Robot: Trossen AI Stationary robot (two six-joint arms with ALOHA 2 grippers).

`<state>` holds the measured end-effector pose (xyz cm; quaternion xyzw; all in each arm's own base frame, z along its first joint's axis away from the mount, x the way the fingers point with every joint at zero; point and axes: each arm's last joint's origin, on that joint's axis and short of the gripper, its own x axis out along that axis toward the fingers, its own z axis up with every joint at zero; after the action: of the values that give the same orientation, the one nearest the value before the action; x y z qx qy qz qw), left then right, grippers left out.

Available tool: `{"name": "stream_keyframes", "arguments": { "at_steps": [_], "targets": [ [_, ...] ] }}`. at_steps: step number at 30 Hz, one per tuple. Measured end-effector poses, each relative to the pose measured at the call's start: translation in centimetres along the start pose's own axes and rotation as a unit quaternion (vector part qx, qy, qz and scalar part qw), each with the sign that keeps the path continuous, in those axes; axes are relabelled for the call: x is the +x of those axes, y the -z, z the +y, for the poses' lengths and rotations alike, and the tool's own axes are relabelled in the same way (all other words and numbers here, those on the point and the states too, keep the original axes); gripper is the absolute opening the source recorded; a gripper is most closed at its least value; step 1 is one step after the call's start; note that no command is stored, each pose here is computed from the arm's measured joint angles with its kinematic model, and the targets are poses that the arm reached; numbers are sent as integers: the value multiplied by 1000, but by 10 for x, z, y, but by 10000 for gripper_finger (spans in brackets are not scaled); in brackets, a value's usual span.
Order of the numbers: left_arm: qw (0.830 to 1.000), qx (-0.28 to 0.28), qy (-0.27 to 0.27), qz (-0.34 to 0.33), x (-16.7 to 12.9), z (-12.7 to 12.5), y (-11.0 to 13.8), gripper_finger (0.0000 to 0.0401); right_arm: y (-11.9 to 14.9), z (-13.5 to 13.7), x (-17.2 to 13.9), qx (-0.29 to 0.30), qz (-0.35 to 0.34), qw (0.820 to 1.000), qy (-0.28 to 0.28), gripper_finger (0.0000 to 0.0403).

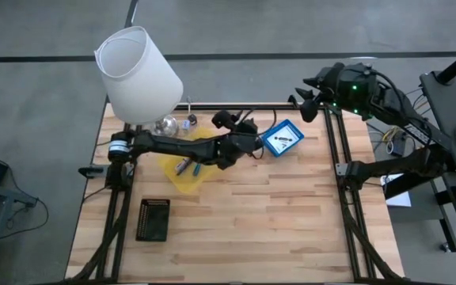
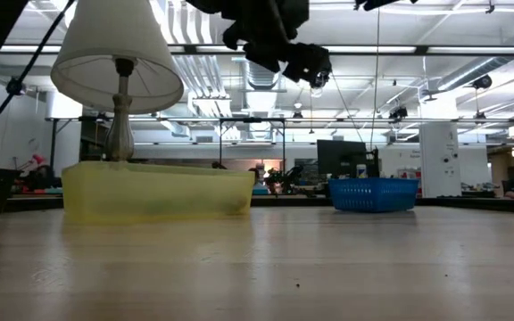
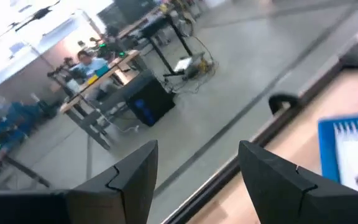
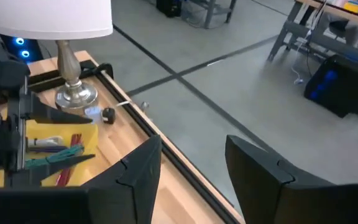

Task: Pick and place items into bin
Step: Put the white charger adapter into the black bin

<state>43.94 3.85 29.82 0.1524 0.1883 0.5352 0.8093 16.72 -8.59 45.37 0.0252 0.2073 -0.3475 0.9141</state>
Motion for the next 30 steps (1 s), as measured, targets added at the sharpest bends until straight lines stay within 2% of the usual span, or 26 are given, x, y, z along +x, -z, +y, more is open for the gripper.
{"name": "stream_keyframes", "arguments": {
  "at_steps": [2,4,8,10,13,19,24,30],
  "targets": [
    [999,32,35,15,5,3,-1,207,0,0,1,0,1,1000,0,163],
    [992,51,110,36,12,8,-3,207,0,1,3,-1,3,1000,0,161],
    [956,37,274,100,30,24,-6,207,0,2,5,-14,6,1000,0,159],
    [940,29,317,126,39,33,-7,207,0,2,6,-14,8,1000,0,161],
    [934,53,322,146,49,47,-9,207,1,2,8,-15,10,1000,0,161],
    [926,148,324,124,59,63,-14,207,4,3,11,-16,17,1000,0,156],
    [901,236,338,137,60,66,-6,207,10,5,16,6,28,1000,1,152],
    [858,301,346,231,72,76,21,207,20,7,26,43,49,998,4,157]
  ]
}}
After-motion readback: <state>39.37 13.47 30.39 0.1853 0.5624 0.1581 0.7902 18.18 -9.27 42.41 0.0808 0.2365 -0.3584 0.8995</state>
